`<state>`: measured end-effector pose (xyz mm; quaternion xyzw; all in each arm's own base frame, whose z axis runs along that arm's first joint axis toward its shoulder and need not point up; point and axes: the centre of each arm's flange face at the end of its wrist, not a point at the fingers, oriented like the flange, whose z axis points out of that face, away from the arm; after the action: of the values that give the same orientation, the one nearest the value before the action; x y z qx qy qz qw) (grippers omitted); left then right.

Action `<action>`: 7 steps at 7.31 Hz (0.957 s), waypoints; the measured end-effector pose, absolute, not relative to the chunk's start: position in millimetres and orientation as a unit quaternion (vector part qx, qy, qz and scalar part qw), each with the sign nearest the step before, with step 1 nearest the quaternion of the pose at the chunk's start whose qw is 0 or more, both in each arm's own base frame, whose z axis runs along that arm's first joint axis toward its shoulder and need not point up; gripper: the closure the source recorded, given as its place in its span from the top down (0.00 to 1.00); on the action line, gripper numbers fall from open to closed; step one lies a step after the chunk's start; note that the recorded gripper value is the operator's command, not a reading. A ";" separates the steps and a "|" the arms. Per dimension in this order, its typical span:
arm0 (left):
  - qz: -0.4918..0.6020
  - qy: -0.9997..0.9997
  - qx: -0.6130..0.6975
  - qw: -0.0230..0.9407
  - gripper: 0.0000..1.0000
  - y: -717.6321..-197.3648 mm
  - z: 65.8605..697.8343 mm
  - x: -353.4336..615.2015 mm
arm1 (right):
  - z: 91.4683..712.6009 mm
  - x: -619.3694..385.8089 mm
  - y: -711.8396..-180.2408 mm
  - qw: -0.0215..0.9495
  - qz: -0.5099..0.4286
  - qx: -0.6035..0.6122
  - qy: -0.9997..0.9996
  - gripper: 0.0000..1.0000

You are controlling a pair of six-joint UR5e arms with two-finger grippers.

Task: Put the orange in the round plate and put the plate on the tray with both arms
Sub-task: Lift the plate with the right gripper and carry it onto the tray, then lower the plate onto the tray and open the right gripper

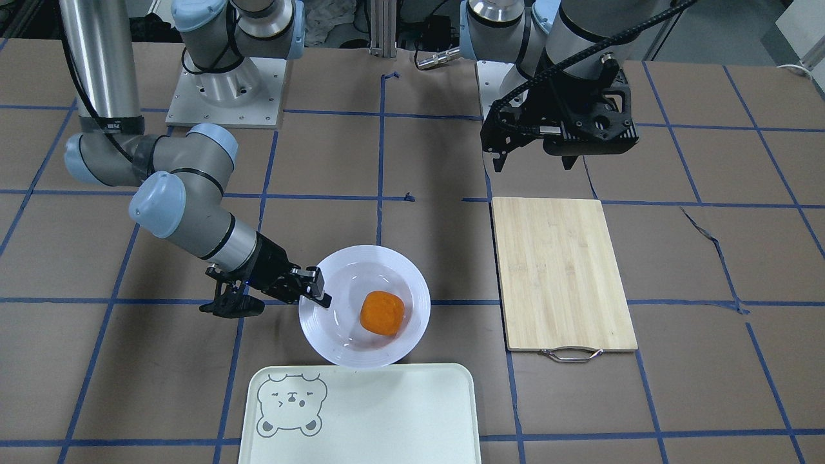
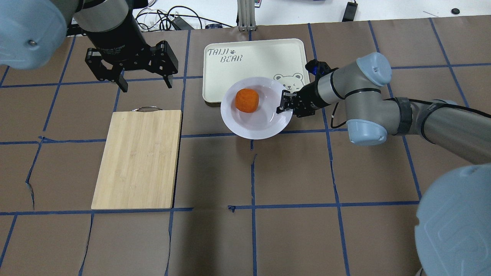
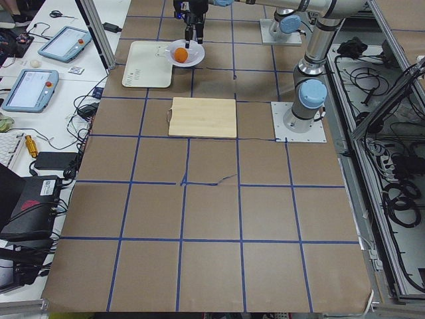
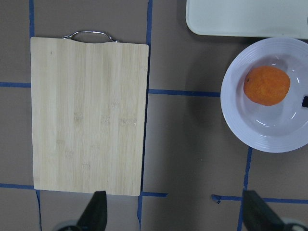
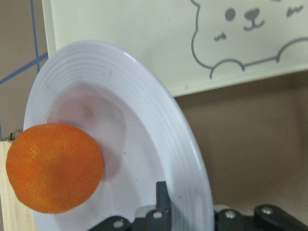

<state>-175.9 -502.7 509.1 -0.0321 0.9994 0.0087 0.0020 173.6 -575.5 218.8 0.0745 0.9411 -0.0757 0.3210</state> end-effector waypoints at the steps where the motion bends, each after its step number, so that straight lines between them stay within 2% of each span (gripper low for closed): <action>1: 0.009 0.999 -0.032 0.002 1.00 -502.6 509.1 -176.1 | 231.9 172.1 -599.1 0.317 -0.094 0.076 0.941 0.00; 4: 0.009 0.999 -0.032 0.002 1.00 -502.5 508.6 -176.2 | 222.2 169.2 -684.3 0.313 -0.108 0.079 0.940 0.00; 7: 0.009 0.999 -0.032 0.002 1.00 -502.4 508.4 -176.2 | 194.1 169.2 -716.2 0.314 -0.086 0.088 0.941 0.00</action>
<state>-176.2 -502.4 508.4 -0.0320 0.9994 0.0095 0.0021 169.2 -716.2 194.1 0.0884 0.9414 -0.0858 0.3141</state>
